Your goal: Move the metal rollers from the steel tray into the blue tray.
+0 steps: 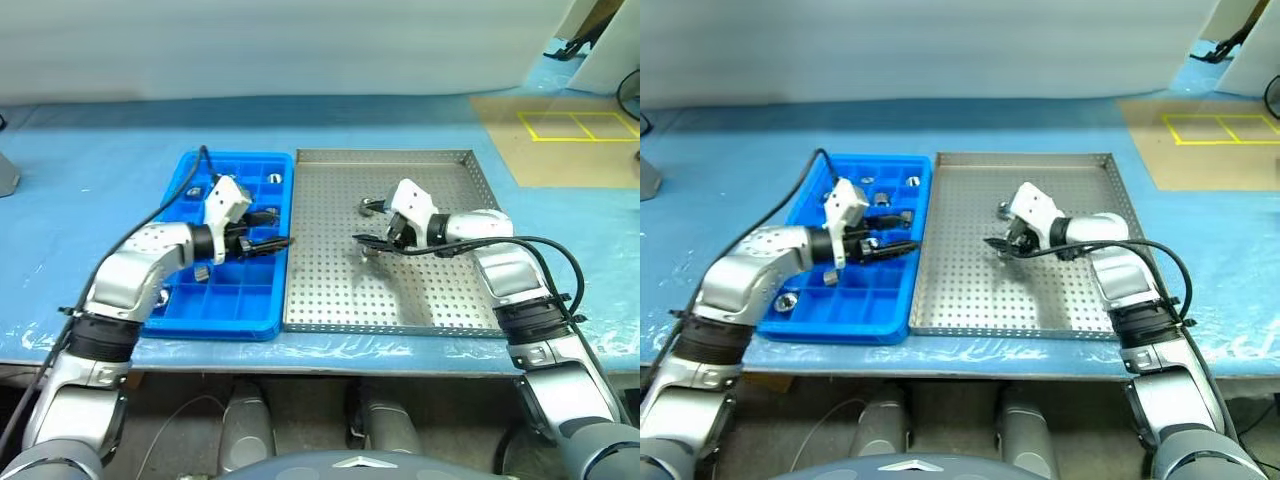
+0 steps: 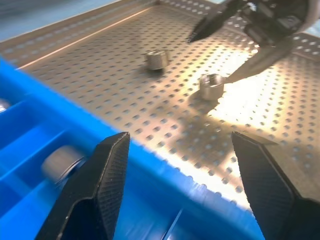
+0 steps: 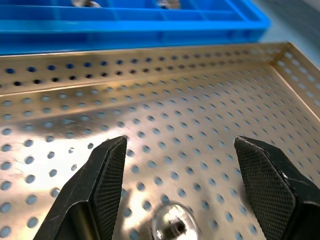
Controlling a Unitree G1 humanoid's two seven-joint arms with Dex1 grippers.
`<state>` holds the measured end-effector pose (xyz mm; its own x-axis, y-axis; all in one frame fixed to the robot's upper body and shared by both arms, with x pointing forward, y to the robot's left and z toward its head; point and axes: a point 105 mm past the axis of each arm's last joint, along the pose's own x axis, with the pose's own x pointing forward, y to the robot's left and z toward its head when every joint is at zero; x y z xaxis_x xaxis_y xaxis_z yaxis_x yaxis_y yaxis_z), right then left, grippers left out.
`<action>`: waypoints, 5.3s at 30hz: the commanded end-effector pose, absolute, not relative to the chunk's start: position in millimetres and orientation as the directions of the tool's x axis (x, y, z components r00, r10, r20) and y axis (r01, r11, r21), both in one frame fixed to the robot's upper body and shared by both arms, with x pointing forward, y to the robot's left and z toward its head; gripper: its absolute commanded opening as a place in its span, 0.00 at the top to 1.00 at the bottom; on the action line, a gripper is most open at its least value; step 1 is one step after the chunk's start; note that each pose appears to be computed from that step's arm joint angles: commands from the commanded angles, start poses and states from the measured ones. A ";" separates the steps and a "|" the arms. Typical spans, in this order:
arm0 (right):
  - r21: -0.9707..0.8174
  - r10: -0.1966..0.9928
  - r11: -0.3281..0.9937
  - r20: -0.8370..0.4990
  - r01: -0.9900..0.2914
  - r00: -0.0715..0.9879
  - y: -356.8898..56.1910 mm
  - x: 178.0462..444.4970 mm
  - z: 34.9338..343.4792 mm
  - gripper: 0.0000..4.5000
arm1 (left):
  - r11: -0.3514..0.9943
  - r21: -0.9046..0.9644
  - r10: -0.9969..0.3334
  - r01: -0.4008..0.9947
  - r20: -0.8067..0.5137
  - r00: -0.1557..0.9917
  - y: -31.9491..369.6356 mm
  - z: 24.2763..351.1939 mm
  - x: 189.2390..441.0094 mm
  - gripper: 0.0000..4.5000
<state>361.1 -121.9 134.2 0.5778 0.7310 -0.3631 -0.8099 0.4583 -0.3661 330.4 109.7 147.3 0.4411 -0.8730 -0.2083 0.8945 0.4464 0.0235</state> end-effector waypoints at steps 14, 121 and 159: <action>-0.265 0.692 0.555 -0.378 -0.788 0.615 -124.4 373.6 101.8 0.21 | 0.435 0.054 -0.884 0.899 -0.162 0.438 106.3 163.3 340.7 0.24; -0.325 0.689 0.613 -0.226 -0.720 0.689 -109.4 426.4 155.6 0.19 | 0.517 0.014 -0.853 0.856 -0.074 0.517 113.7 184.7 340.4 0.24; -0.254 0.578 0.726 -0.280 -0.639 0.767 -102.4 446.1 113.0 0.64 | 0.532 -0.010 -0.845 0.847 -0.070 0.530 122.0 184.9 332.5 0.24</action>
